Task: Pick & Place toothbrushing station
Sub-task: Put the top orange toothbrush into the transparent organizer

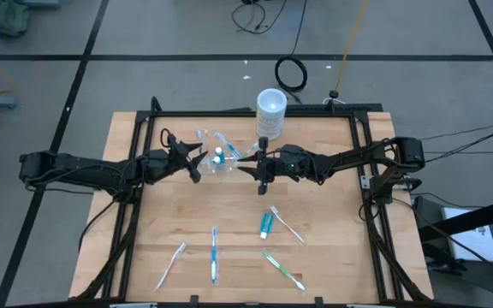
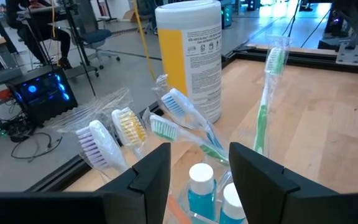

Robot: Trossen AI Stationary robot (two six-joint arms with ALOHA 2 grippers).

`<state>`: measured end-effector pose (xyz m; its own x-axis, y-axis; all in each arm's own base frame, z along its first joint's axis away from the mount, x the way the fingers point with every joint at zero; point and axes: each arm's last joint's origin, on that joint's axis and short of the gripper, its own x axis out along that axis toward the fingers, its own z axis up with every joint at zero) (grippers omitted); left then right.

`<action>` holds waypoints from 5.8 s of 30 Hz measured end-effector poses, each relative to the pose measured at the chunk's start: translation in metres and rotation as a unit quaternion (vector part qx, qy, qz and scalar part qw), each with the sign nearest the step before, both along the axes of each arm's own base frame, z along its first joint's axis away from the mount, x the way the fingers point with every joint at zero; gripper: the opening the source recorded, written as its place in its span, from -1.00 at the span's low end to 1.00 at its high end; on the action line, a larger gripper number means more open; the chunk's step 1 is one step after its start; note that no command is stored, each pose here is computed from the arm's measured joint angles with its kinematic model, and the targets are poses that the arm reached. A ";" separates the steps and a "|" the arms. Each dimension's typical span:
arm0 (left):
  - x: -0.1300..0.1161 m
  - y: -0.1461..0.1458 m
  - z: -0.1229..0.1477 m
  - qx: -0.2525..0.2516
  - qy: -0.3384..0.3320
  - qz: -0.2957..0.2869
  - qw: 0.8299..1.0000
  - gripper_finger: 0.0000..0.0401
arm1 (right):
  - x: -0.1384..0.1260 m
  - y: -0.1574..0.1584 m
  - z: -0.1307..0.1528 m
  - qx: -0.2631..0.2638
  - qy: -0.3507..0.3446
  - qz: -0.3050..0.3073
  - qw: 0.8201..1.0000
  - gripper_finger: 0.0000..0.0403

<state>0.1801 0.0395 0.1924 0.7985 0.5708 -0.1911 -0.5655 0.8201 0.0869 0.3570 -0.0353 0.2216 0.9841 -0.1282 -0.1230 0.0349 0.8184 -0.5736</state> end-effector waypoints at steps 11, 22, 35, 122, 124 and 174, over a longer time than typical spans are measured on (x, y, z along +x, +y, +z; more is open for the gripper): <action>-0.001 -0.001 0.000 0.010 0.013 -0.005 1.000 -0.15 | -0.001 -0.006 -0.001 -0.026 0.011 -0.076 0.997 -0.50; -0.011 -0.031 0.040 0.071 -0.123 -0.097 0.985 -0.15 | -0.001 -0.005 -0.001 -0.025 0.011 -0.057 0.998 -0.50; -0.004 -0.060 0.079 0.084 -0.131 -0.180 0.971 -0.15 | 0.000 -0.003 -0.001 0.077 -0.009 -0.035 0.996 -0.50; 0.001 -0.062 0.113 0.097 -0.128 -0.213 0.964 -0.15 | -0.107 0.088 -0.106 0.488 0.233 -0.107 0.835 -0.99; 0.001 -0.062 0.113 0.098 -0.127 -0.212 0.964 -0.15 | -0.106 0.088 -0.104 0.491 0.224 -0.100 0.836 -1.00; 0.001 -0.062 0.113 0.101 -0.126 -0.213 0.964 -0.15 | -0.091 0.076 -0.072 0.349 0.176 -0.145 0.909 -0.93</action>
<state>0.1809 -0.0222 0.3056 0.9749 0.1865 0.1213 -0.2058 0.9631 0.1735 0.2660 0.0406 0.1497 0.8054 -0.1446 -0.5748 0.2213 0.9730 0.0653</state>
